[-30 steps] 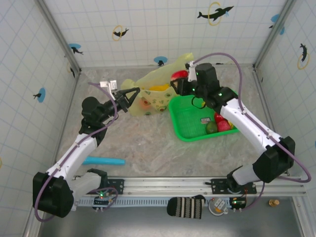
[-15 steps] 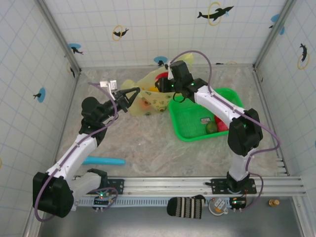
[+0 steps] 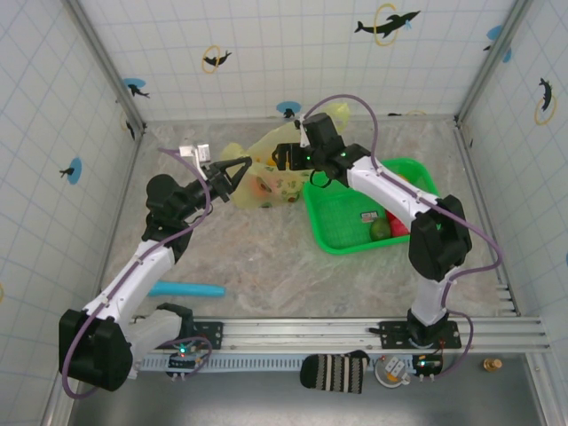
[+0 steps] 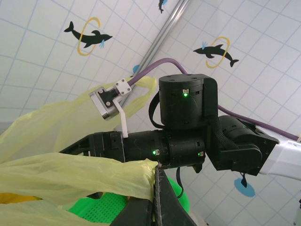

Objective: Place the fake fruits into the plastic bag and tie a complex knot

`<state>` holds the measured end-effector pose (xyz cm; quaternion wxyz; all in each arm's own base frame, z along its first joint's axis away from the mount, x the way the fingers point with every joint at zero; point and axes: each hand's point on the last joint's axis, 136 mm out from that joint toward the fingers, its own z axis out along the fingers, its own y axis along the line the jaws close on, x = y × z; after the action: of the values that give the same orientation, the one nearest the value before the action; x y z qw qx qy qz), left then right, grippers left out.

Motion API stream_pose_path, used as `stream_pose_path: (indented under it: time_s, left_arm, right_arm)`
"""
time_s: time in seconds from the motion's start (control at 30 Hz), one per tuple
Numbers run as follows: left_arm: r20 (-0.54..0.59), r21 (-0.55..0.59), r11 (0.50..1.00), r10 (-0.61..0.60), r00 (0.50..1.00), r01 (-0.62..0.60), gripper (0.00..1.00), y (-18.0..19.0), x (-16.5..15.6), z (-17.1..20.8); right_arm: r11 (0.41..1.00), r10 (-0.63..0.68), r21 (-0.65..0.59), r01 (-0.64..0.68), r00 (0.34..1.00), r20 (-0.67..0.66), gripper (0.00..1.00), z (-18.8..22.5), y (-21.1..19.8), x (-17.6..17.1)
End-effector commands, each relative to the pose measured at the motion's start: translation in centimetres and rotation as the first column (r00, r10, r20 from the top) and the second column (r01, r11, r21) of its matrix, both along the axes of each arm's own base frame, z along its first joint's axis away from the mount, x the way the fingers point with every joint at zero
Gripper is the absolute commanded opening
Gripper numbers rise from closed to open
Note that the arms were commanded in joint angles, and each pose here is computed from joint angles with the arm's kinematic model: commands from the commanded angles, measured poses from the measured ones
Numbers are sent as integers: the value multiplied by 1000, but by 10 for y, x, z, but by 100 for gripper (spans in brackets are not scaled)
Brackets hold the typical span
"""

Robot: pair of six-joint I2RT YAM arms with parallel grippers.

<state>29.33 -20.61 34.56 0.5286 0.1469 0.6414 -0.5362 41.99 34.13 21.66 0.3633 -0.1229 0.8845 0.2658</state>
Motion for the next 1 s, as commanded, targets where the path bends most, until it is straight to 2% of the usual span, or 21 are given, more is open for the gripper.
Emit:
stream_pose_path:
  time_s: [0.0,0.1,0.2,0.27,0.4,0.47,0.53,0.57,0.67,0.77,0.87,0.9,0.97]
  left_arm:
    - [29,-11,1000,-9,1000,10,0,2,-5,5]
    - [30,-11,1000,-9,1000,9,0,3,-5,5]
    - [29,-11,1000,-8,1000,8,0,2,-5,4]
    - [29,-12,1000,-6,1000,6,0,3,-4,4]
    - [19,-8,1000,-4,1000,4,0,2,-2,1]
    - [15,-9,1000,-3,1000,4,0,2,-1,0]
    - [14,-8,1000,-3,1000,3,0,2,-1,0]
    - [15,-8,1000,-4,1000,4,0,2,-1,0]
    - [12,-8,1000,-4,1000,4,0,2,-1,-1]
    - [9,-5,1000,-12,1000,12,0,-1,-2,-2]
    - [7,-3,1000,-21,1000,21,0,-3,-3,-3]
    - [7,-3,1000,-21,1000,21,0,-3,-3,-3]
    - [8,-2,1000,-22,1000,22,0,-3,-3,-3]
  right_arm:
    - [999,8,30,-11,995,98,100,49,-4,-4]
    - [999,25,21,-30,979,203,100,78,-7,-20]
    - [997,-8,76,-15,956,292,100,99,-28,-40]
    - [993,-13,119,-28,944,331,100,111,-47,-55]
    - [993,22,102,-61,936,352,98,122,-74,-87]
    - [999,-31,35,20,946,323,93,114,-99,-95]
    - [984,-107,-110,144,953,284,90,92,-133,-97]
    - [957,-163,-191,217,951,261,89,77,-155,-98]
    - [884,-281,-341,319,947,156,82,30,-206,-107]
    - [850,-354,-411,330,935,18,84,-6,-236,-121]
    - [847,-340,-476,234,929,-149,91,-42,-243,-137]
    - [842,-331,-498,207,927,-174,93,-51,-242,-141]
    - [784,-408,-568,251,898,-166,98,-64,-259,-143]
